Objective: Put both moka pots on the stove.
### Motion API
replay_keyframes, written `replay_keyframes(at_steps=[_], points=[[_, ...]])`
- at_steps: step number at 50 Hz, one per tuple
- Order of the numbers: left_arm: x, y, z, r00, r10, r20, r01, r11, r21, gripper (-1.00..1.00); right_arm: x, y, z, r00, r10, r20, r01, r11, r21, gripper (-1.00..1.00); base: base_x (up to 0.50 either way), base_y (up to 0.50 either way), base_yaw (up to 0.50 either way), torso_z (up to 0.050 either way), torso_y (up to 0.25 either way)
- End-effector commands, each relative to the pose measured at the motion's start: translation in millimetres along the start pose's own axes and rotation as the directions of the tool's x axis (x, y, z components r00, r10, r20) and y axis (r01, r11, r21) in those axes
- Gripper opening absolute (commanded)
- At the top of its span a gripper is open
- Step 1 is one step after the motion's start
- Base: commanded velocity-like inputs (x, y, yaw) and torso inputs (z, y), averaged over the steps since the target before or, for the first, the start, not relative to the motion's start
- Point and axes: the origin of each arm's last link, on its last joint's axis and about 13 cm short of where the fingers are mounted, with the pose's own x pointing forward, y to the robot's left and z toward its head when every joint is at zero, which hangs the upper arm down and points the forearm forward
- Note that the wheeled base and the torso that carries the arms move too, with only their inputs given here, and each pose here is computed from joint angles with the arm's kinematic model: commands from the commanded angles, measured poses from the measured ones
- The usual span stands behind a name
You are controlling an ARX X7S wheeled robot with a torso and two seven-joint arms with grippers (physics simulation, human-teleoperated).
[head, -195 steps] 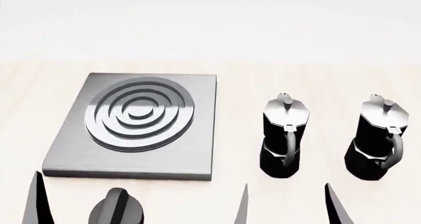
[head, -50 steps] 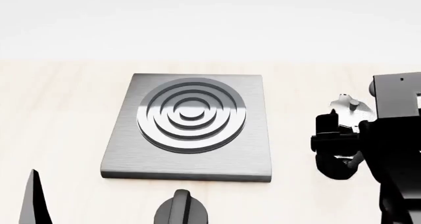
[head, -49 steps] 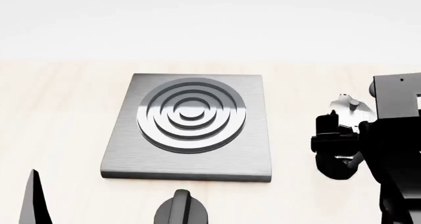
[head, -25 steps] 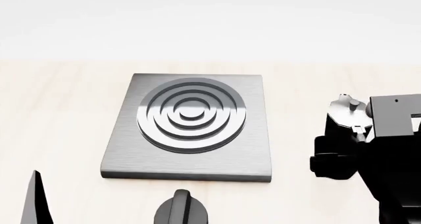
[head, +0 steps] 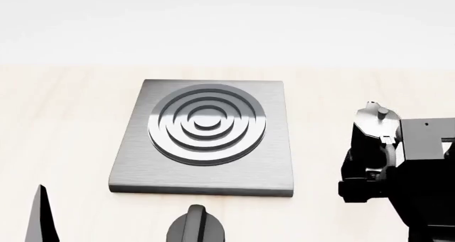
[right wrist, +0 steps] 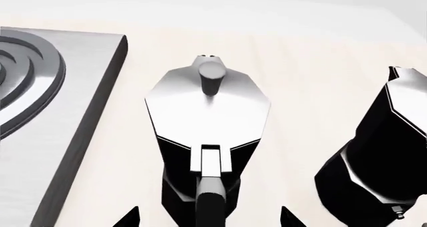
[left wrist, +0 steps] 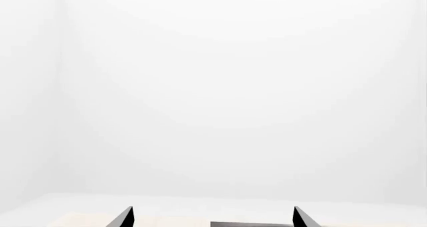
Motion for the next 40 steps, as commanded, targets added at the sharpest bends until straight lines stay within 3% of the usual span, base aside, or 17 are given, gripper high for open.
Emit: replay_keyframes(at_steps=[1,7,8,26,40], points=[[-0.1,-0.5,-0.4,1.000,-0.002,-0.001,0.002,1.000,0.001,1.00,6.8,0.9,-6.6,1.000,-0.008,-0.021,0.008,1.000,0.004,1.00,0.00,0.00,0.00,0.000,0.000],[0.2,-0.3,-0.6,1.000,0.000,-0.001,0.000,1.000,0.001,1.00,8.1,1.6,-8.8,1.000,-0.008,-0.022,0.008,1.000,-0.002,1.00,0.00,0.00,0.00,0.000,0.000],[0.2,-0.4,-0.4,1.000,0.000,-0.001,0.000,1.000,0.000,1.00,8.4,1.2,-9.3,1.000,-0.008,-0.021,0.008,1.000,-0.002,-1.00,0.00,0.00,0.00,0.000,0.000],[0.1,-0.4,-0.4,1.000,-0.001,-0.001,0.001,1.000,0.000,1.00,2.6,3.8,-3.7,1.000,-0.004,0.011,0.004,1.000,-0.025,-1.00,0.00,0.00,0.00,0.000,0.000],[0.2,-0.5,-0.3,1.000,-0.002,-0.002,0.002,1.000,0.001,1.00,-27.7,17.4,33.8,0.985,0.023,0.173,-0.007,0.996,-0.089,-1.00,0.00,0.00,0.00,0.000,0.000]])
